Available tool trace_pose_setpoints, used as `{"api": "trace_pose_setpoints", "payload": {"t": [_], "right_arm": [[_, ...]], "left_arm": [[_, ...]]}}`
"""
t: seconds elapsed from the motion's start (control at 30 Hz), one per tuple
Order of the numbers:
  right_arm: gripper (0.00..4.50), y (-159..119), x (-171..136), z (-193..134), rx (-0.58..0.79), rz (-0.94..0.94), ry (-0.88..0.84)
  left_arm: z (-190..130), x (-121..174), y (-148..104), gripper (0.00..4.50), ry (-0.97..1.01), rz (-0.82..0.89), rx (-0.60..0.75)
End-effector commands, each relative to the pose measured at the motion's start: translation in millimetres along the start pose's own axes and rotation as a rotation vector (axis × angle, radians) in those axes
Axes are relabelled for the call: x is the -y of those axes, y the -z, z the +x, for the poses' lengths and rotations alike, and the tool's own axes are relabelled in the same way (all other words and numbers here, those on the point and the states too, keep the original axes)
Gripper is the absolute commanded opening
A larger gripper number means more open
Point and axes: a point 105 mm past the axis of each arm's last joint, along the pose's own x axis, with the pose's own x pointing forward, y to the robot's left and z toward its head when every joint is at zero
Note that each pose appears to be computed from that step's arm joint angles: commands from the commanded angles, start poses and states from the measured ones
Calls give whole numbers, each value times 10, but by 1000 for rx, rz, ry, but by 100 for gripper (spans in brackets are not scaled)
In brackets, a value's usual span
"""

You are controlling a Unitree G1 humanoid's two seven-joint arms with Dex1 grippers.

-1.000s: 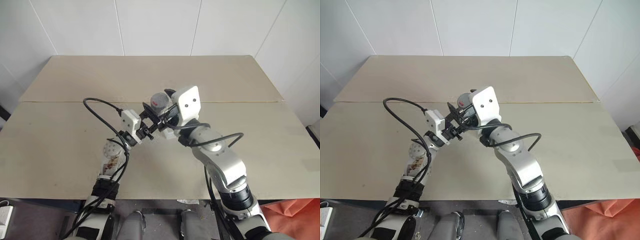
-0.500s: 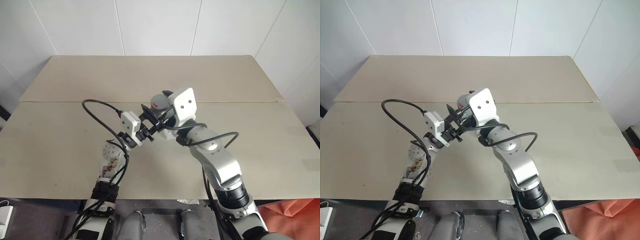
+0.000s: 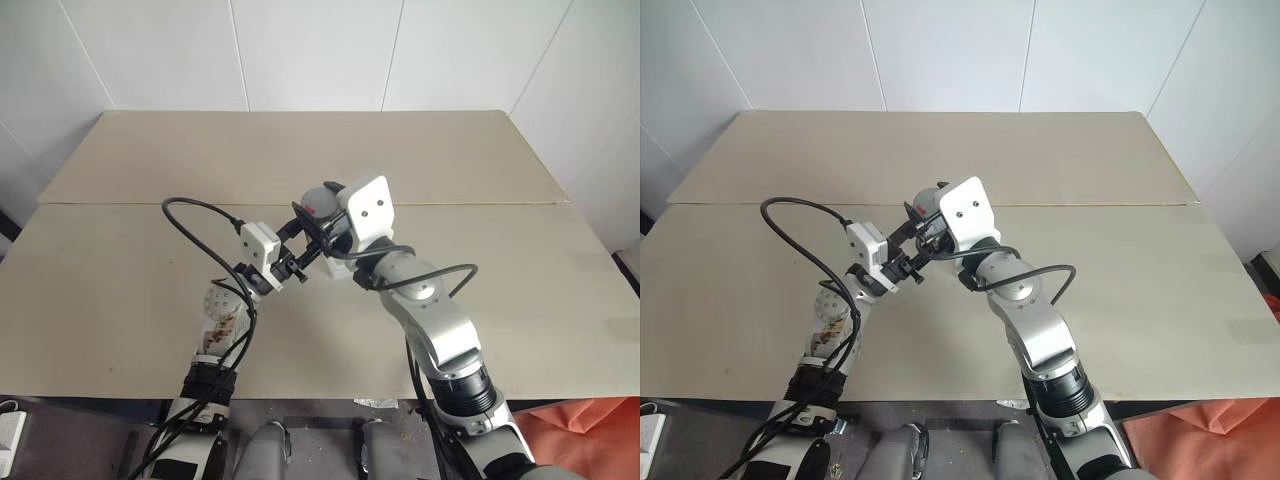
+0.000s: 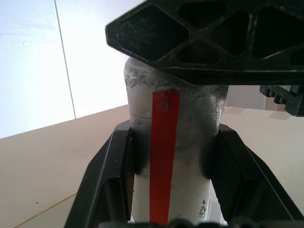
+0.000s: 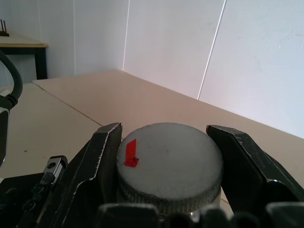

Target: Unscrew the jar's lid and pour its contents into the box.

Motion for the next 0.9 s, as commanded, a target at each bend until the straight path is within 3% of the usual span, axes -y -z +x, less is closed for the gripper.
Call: {"api": "trace_pose_setpoints", "payload": {"t": [0.03,0.27,0.53,0.9], "right_arm": [[279,-170,42,-31,76,-1,-20],[279,-328,99,-244,122,105,-333],[279,-381,91,-469,63,138,-783],[279,-318,86,-442,6,124,-1045]], "left_arm": [[-4,16,-122,188,25,1,41],[-177,190,-261,188,198,-45,68],[-324,447,-387,188,413,-124,69],[-313,557,-424,188,457,-174,83]]}}
